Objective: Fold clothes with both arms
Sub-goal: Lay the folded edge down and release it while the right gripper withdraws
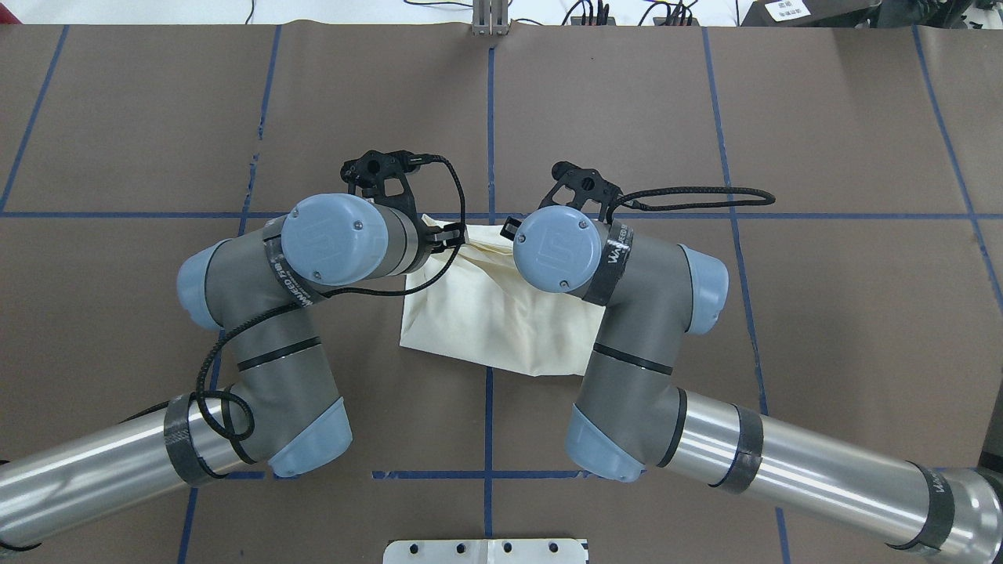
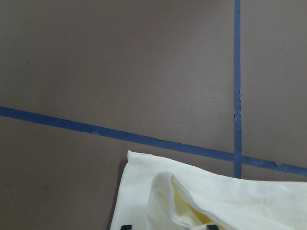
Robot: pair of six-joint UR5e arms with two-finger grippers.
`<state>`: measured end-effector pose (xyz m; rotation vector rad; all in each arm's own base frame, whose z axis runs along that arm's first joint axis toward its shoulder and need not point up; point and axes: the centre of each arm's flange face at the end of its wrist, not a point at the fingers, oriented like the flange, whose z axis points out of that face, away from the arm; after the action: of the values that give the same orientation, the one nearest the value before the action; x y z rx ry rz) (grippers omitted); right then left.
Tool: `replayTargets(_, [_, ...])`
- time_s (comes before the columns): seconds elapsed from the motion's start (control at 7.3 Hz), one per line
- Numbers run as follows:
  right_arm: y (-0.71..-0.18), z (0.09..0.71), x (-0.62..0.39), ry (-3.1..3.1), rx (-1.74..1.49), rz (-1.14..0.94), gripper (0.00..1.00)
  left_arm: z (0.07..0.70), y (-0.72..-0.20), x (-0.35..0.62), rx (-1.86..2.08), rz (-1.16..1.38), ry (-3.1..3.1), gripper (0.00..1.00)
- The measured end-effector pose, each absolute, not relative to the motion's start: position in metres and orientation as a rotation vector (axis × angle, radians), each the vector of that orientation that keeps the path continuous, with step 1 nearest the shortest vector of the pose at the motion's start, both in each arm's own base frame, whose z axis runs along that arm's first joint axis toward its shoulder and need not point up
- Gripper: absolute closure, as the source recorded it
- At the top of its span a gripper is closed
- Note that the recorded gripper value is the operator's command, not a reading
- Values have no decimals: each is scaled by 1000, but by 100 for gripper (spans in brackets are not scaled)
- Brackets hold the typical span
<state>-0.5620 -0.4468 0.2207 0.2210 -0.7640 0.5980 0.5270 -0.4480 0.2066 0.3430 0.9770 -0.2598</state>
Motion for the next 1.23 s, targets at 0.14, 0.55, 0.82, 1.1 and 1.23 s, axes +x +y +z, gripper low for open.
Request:
replayTargets(0.14, [-444, 211, -558, -781, 220, 541, 0, 207, -445, 510, 339, -199, 995, 0])
replayTargets(0.55, [-406, 215, -585, -759, 260, 389, 0, 214, -445, 492, 337, -157, 1004, 0])
replayTargets(0.82, [-411, 238, -597, -693, 296, 337, 0, 215, -445, 491, 336, -156, 1004, 0])
replayTargets(1.1, [-449, 257, -591, -630, 317, 357, 0, 216, -444, 491, 334, -157, 1003, 0])
replayTargets(1.23, [-478, 266, -581, -600, 325, 394, 0, 217, -444, 490, 334, -157, 1002, 0])
